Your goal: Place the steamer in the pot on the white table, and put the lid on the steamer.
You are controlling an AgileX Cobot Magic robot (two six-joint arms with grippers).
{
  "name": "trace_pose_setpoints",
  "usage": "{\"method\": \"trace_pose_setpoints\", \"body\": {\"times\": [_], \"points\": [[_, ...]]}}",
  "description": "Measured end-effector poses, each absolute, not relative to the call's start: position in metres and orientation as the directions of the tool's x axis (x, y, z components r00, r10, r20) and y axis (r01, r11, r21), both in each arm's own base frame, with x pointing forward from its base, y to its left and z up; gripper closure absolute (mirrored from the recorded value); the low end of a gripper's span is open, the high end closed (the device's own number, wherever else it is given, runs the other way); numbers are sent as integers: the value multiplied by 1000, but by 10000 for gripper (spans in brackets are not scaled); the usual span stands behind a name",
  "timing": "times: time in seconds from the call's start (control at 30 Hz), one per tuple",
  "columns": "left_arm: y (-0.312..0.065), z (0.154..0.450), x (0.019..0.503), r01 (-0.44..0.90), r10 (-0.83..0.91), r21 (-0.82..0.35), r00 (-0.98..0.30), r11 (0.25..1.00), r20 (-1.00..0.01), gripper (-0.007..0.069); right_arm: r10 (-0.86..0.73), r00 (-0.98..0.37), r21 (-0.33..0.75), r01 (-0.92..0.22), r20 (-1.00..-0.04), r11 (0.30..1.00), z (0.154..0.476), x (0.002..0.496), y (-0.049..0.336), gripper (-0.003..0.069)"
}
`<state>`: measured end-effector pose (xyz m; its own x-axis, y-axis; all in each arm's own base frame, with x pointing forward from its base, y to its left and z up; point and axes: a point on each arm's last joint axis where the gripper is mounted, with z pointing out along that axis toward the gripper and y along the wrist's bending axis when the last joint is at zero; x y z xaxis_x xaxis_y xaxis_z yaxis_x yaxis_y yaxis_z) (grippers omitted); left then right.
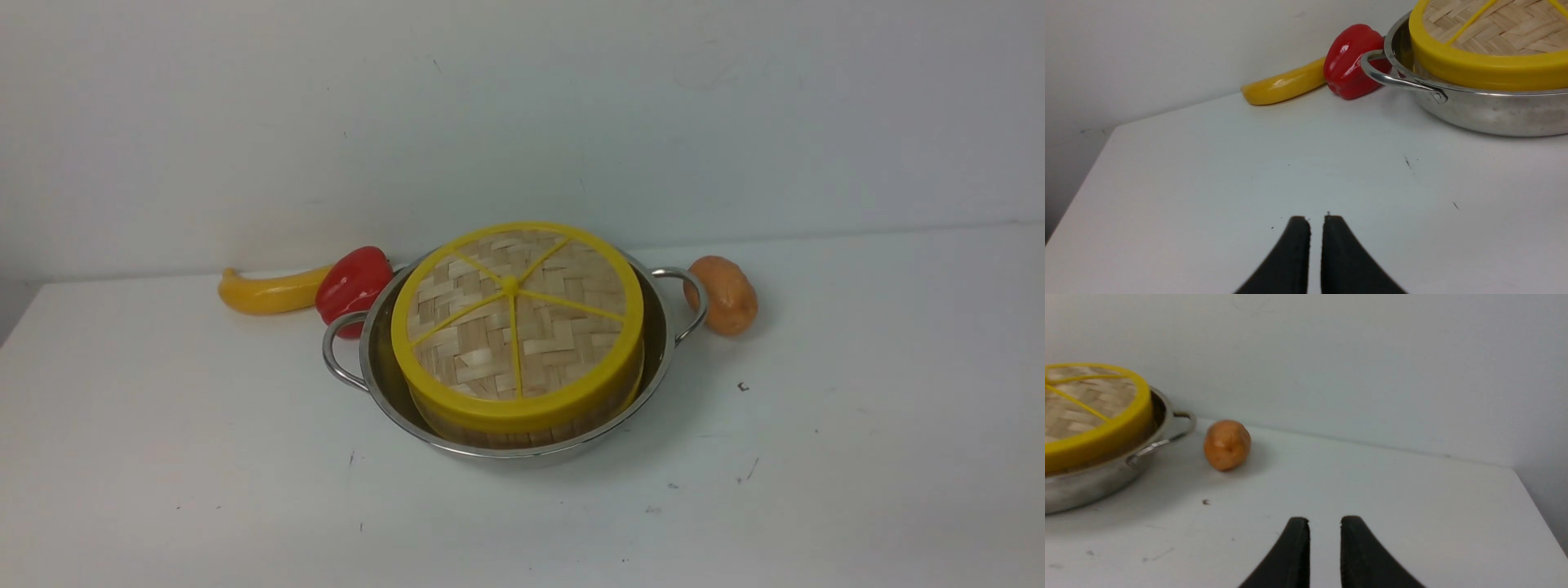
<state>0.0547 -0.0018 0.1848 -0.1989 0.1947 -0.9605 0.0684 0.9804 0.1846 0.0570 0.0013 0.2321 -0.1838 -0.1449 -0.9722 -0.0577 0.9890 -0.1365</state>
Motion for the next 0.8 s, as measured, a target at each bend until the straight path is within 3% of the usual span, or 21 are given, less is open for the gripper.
{"method": "trace_pose_setpoints", "body": {"times": [0.07,0.23,0.8], "points": [[-2,185,55,68,195,185,-199,980,-960,573,-122,-180,-123,-8,-976,992,210,55,-1,506],[-2,185,55,68,195,185,-199,980,-960,567,-101,-172,-104,7,-980,995,190,56,-2,491],[-2,185,55,68,195,185,-199,980,-960,542,-86,-161,-89,12,-983,996,189,56,-2,453]]}}
